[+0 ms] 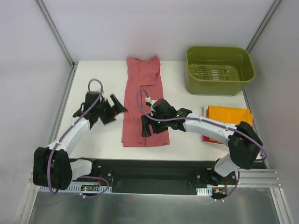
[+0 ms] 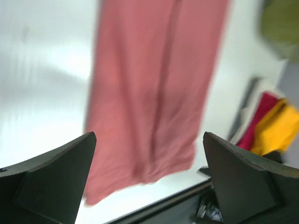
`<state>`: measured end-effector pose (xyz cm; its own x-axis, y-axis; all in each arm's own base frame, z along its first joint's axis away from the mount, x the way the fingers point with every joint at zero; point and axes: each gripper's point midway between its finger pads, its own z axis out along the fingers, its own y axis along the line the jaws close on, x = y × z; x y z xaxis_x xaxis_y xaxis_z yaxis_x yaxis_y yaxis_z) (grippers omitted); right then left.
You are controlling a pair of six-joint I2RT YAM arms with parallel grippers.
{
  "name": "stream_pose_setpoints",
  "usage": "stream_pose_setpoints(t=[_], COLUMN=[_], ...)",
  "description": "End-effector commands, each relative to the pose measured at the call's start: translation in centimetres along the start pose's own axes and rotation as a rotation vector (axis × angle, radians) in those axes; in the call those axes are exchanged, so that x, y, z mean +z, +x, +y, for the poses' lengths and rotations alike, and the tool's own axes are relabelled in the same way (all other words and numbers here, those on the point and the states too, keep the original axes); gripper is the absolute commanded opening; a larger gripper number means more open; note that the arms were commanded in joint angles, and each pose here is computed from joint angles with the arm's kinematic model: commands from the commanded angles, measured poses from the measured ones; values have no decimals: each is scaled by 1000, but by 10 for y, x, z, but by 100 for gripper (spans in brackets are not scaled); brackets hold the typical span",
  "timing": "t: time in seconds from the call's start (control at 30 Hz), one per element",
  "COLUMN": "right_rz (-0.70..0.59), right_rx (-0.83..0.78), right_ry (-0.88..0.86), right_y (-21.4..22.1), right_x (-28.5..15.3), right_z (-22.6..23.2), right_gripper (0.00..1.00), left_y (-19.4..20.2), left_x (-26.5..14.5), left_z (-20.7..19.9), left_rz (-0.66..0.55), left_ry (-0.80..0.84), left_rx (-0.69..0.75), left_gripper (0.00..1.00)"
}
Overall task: Fold and stack the t-shirts
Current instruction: Rotate the tshirt 90 degrees
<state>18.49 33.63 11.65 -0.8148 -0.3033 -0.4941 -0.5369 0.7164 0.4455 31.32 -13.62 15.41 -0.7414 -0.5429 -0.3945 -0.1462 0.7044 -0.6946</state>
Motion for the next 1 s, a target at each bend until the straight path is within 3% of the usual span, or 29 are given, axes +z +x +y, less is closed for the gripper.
stream_pose_setpoints(t=[0.0, 0.1, 0.3, 0.57, 0.83, 0.93, 0.97], right_rz=[-4, 36, 73, 109, 117, 119, 116], right_rx=[41, 33, 49, 29, 10, 17, 19], right_ry=[-15, -18, 38, 173, 241, 251, 255], right_y=[-12, -7, -5, 11, 13, 15, 15], right_x=[29, 51, 77, 80, 88, 90, 88], right_z=[22, 33, 31, 12, 7, 7, 6], right_gripper=[73, 63, 56, 54, 43, 27, 15], left_y=[71, 94, 97, 96, 94, 93, 93], left_x=[-7, -16, -29, -29, -27, -29, -29], left_z=[60, 78, 83, 87, 86, 85, 86], left_rz=[114, 113, 56, 70, 74, 61, 59], left_ry=[-121, -129, -116, -151, -155, -153, -156], left_rx=[-106, -122, -82, -68, -84, -77, -75], left_gripper=[99, 99, 99, 99, 99, 99, 99])
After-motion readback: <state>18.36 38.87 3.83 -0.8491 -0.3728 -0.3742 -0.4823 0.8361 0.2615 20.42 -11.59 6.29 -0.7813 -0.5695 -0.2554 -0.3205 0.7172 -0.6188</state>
